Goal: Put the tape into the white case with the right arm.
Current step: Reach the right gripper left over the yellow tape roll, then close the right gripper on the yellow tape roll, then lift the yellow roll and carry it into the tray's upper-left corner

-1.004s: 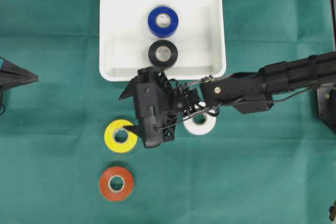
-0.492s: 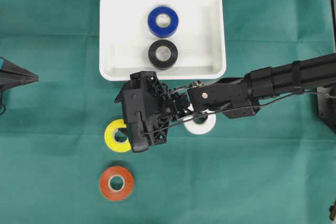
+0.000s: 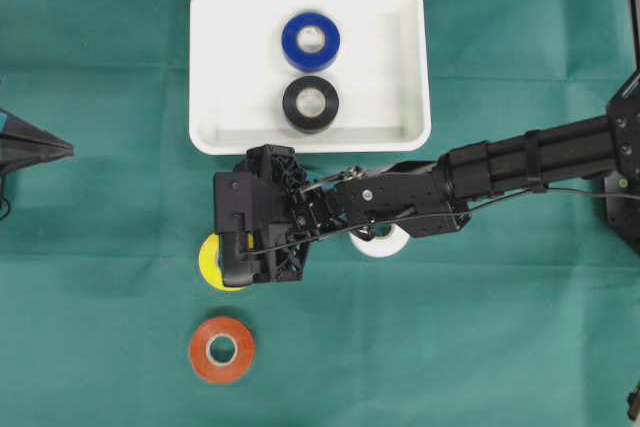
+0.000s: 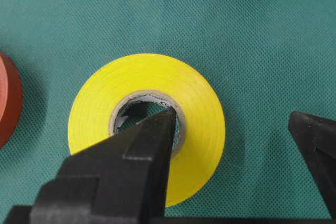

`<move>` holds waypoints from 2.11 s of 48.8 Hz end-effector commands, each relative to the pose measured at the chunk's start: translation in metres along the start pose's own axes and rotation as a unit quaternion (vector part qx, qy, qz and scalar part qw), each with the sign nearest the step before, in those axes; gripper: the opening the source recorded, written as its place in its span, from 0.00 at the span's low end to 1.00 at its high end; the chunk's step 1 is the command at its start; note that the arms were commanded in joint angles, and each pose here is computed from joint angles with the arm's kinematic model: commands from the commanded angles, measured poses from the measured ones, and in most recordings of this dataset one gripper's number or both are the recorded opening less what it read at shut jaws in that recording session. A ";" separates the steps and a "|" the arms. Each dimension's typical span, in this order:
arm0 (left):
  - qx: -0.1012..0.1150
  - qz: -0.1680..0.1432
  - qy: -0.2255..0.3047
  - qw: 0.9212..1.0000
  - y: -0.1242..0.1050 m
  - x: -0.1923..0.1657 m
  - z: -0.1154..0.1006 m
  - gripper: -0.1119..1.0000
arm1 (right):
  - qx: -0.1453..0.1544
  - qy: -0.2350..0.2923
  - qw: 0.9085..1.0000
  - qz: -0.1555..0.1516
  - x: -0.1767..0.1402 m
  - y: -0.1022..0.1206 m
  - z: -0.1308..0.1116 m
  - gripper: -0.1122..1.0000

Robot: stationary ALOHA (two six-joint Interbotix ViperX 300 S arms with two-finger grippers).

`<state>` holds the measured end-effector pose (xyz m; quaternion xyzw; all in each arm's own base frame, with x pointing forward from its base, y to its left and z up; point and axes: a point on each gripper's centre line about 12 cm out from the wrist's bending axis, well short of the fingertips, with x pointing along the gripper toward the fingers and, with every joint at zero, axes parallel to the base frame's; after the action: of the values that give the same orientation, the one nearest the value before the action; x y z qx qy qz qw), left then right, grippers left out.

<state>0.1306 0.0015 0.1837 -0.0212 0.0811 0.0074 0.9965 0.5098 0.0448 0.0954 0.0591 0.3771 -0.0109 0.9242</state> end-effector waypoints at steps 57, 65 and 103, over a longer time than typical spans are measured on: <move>0.002 0.000 -0.002 1.000 0.000 0.001 0.003 0.11 | -0.003 -0.005 1.000 -0.006 -0.012 0.027 0.031 0.12; 0.000 0.000 0.011 1.000 0.000 0.001 -0.006 0.11 | -0.001 -0.010 1.000 -0.010 -0.025 0.027 0.041 0.12; -0.003 0.002 -0.015 1.000 0.001 -0.003 -0.004 0.11 | 0.015 -0.027 0.999 -0.033 -0.061 0.011 0.069 0.12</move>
<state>0.1252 0.0014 0.1679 -0.0220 0.0864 0.0075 0.9960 0.5128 0.0534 0.1467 0.0494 0.3933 -0.0454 0.9170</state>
